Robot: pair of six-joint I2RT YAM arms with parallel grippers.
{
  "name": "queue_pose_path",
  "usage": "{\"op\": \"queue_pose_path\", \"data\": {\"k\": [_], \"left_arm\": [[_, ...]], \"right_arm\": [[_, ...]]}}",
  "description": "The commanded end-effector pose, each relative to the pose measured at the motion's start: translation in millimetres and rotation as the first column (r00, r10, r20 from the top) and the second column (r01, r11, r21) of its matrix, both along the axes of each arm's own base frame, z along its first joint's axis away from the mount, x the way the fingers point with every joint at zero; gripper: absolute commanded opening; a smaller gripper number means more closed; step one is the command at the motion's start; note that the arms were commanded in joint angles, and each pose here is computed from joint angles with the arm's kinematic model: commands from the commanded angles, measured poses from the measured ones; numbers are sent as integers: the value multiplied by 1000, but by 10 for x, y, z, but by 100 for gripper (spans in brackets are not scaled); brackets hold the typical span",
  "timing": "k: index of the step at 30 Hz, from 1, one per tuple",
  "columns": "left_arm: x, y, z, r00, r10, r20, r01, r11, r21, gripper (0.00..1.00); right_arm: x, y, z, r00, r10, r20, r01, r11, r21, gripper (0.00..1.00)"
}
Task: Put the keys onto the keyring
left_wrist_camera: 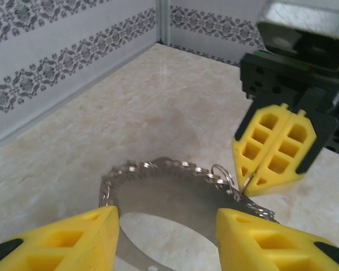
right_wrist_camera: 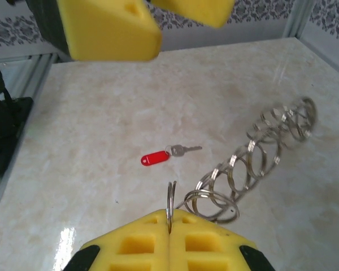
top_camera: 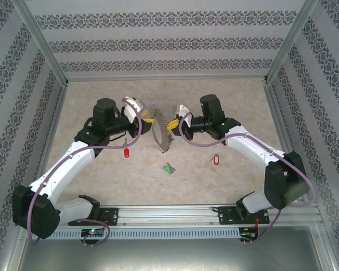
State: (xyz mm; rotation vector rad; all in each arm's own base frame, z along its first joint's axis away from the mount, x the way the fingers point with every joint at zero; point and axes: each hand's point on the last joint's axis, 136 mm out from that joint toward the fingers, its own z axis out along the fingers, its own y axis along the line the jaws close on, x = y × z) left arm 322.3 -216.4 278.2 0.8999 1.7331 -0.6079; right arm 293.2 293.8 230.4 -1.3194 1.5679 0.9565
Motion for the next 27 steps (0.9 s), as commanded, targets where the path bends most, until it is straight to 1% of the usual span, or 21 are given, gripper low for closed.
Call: {"op": "queue_pose_path", "data": {"k": [1, 5, 7, 8, 9, 10, 12, 16, 19, 21, 23, 27], "left_arm": [[-128, -27, 267, 995, -75, 61, 75, 997, -6, 49], [-216, -110, 292, 990, -139, 36, 140, 989, -42, 46], [-236, -172, 233, 984, -177, 23, 178, 983, -45, 39], [-273, -207, 197, 976, -214, 36, 215, 976, -28, 34], [-317, -249, 131, 966, -254, 44, 255, 967, -5, 33], [-359, -293, 79, 956, -288, 55, 288, 958, 16, 33], [-360, -330, 41, 950, -307, 59, 305, 952, 27, 33], [-336, -368, -58, 937, -341, 73, 336, 939, 70, 37], [-403, -433, -110, 913, -402, 68, 395, 913, 103, 37], [-447, -461, -151, 901, -430, 58, 421, 899, 119, 36], [-465, -482, -179, 896, -442, 54, 432, 892, 134, 36], [-393, -498, -242, 911, -403, 88, 387, 909, 156, 37]], "right_arm": [[-33, 14, 389, 997, 72, 36, -75, 994, 76, 0], [155, 13, 344, 994, 9, -105, -1, 997, 76, 0], [149, 31, 323, 990, 21, -143, -9, 997, 80, 0], [121, 42, 311, 990, 35, -133, -24, 996, 84, 0], [76, 56, 304, 993, 52, -104, -44, 995, 86, 0], [27, 64, 291, 995, 71, -69, -65, 994, 83, 0], [-25, 74, 275, 996, 90, -25, -88, 993, 74, 0], [-60, 91, 278, 994, 106, 7, -106, 993, 60, 0], [-97, 115, 257, 991, 126, 50, -129, 990, 51, 0], [-91, 132, 249, 990, 130, 53, -132, 990, 47, 0], [-83, 150, 220, 990, 130, 56, -132, 990, 39, 0], [-94, 167, 190, 988, 139, 61, -141, 989, 33, 0]]}}
